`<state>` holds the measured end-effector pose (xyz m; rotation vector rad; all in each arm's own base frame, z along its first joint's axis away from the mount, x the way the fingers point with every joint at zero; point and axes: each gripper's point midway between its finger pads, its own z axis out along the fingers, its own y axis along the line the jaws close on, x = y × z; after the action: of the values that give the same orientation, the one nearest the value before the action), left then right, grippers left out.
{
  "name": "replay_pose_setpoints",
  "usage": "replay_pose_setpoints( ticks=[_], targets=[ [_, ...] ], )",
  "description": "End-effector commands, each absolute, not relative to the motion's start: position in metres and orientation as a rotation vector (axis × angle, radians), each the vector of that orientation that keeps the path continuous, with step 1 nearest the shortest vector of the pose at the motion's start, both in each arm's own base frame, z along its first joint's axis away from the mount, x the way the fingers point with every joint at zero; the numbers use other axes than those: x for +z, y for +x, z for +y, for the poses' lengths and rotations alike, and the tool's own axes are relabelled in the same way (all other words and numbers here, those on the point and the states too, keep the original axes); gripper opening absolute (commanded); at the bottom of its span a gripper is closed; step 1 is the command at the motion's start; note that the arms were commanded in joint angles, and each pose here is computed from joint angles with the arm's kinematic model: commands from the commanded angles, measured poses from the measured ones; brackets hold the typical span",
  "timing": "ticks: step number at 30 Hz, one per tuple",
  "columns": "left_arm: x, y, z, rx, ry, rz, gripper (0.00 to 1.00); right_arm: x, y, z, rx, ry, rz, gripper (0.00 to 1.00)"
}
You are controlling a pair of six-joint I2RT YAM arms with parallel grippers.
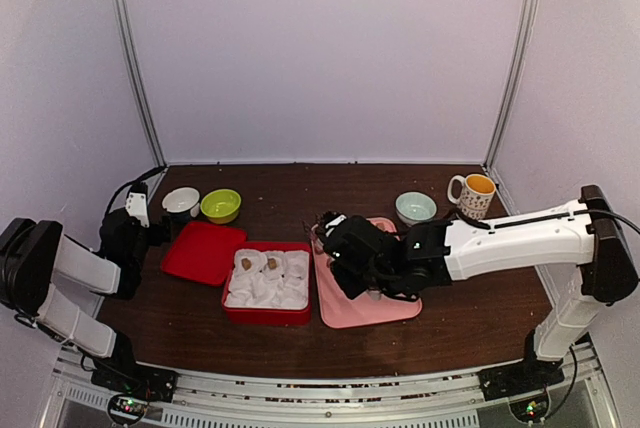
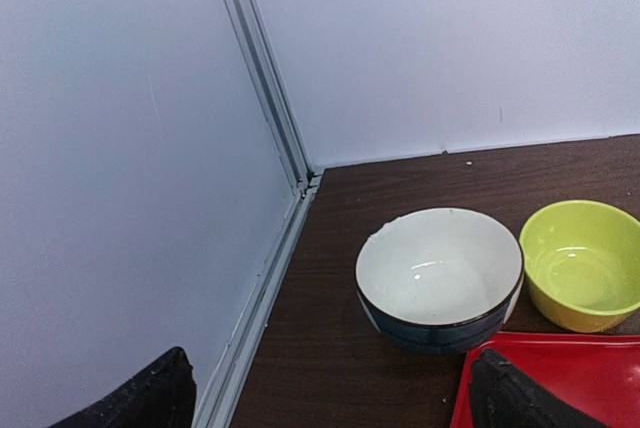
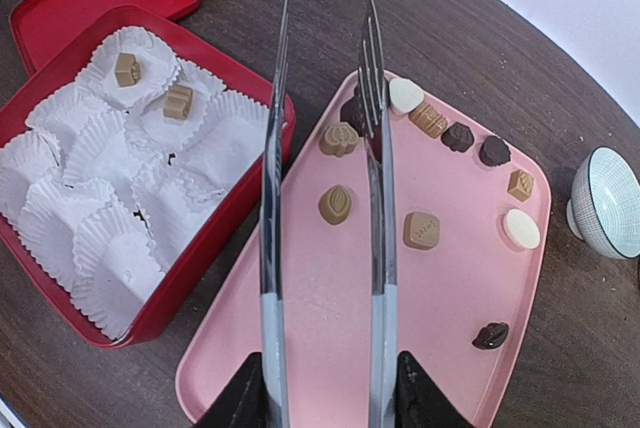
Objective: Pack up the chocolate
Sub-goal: Pick up the fake chocolate from the plate.
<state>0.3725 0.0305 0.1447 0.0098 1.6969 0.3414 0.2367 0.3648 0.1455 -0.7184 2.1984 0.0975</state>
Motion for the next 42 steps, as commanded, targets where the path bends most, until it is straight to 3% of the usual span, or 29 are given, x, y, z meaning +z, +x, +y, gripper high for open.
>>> replay_pose_setpoints(
  ticks=[1, 42],
  targets=[
    [0.161, 0.378, 0.033, 0.335, -0.016, 1.639, 0.98, 0.145, 0.238, 0.348, 0.034, -0.66, 2.199, 0.37],
    [0.161, 0.378, 0.033, 0.336, -0.017, 1.638, 0.98, 0.063, 0.226, 0.341, -0.025, -0.697, 2.364, 0.37]
  ],
)
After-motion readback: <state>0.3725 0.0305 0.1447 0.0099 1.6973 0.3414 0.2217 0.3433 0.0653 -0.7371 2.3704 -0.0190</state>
